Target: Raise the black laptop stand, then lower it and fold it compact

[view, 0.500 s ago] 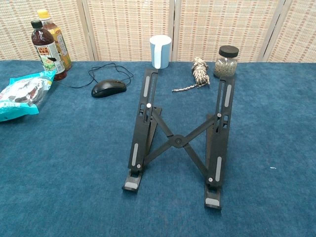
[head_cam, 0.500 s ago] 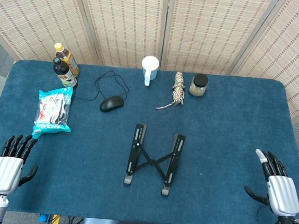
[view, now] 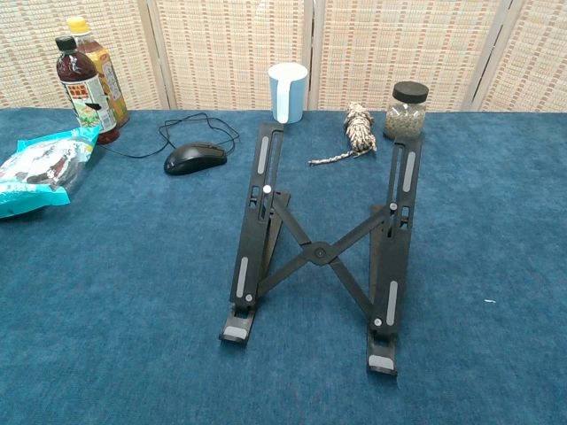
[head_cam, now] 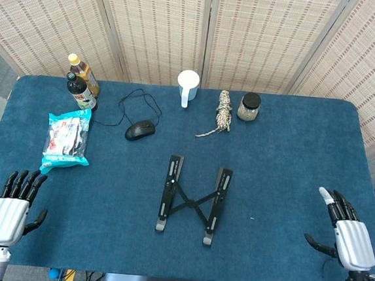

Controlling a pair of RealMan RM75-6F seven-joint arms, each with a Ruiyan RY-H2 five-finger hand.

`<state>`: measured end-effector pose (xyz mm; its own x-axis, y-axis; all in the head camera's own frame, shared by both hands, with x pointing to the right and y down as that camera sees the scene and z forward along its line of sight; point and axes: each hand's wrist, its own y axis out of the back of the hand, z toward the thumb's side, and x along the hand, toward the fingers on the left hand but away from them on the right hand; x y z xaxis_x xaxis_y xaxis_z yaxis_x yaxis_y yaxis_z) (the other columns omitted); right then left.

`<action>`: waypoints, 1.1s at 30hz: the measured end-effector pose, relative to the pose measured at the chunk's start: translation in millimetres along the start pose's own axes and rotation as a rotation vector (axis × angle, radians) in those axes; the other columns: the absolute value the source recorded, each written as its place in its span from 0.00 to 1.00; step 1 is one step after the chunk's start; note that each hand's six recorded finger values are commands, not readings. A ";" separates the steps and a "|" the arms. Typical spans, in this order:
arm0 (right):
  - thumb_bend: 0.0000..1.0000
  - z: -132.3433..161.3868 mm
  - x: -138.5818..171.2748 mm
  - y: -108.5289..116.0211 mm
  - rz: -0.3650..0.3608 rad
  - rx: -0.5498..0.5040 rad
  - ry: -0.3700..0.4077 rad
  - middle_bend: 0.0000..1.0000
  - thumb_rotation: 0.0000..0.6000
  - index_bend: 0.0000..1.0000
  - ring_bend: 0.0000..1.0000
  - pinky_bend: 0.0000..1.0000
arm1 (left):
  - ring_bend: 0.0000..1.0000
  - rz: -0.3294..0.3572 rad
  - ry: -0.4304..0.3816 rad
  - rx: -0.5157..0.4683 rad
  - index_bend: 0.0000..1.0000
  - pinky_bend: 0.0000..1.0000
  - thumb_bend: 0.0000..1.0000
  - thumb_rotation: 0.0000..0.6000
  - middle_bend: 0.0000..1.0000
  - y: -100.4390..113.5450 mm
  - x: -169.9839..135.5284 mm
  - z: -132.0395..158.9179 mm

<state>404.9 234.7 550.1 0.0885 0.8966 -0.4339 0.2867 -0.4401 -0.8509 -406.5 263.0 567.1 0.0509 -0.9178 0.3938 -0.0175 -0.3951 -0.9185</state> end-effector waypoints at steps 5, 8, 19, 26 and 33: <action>0.08 7.5 -7.2 -7.1 0.058 -0.063 0.020 0.14 1.00 0.00 0.03 0.14 | 0.00 -0.006 0.000 -0.007 0.11 0.00 0.28 1.00 0.09 -1.6 -1.7 0.1; 0.08 13.1 -13.8 -13.1 0.102 -0.129 0.035 0.14 1.00 0.00 0.03 0.14 | 0.00 -0.008 -0.001 -0.007 0.11 0.00 0.28 1.00 0.09 -1.6 -2.5 -0.1; 0.00 41.6 -46.9 -43.0 0.252 -0.486 0.076 0.09 1.00 0.00 0.00 0.13 | 0.00 -0.007 -0.014 -0.014 0.11 0.00 0.28 1.00 0.09 2.9 -5.4 1.7; 0.00 64.8 -72.9 -64.2 0.310 -0.758 0.067 0.06 1.00 0.00 0.00 0.09 | 0.00 -0.006 -0.022 -0.018 0.11 0.00 0.28 1.00 0.09 4.2 -4.5 4.8; 0.00 95.0 -100.5 -87.7 0.390 -0.877 0.085 0.06 1.00 0.00 0.00 0.09 | 0.00 -0.015 -0.030 -0.017 0.11 0.00 0.28 1.00 0.09 4.0 -1.1 6.4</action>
<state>280.2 178.5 640.2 0.3877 0.7105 -0.5873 0.8304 -0.5458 -0.1120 -400.3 262.7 562.8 0.0810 -0.9104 0.4057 -0.0340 -0.4093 -0.9118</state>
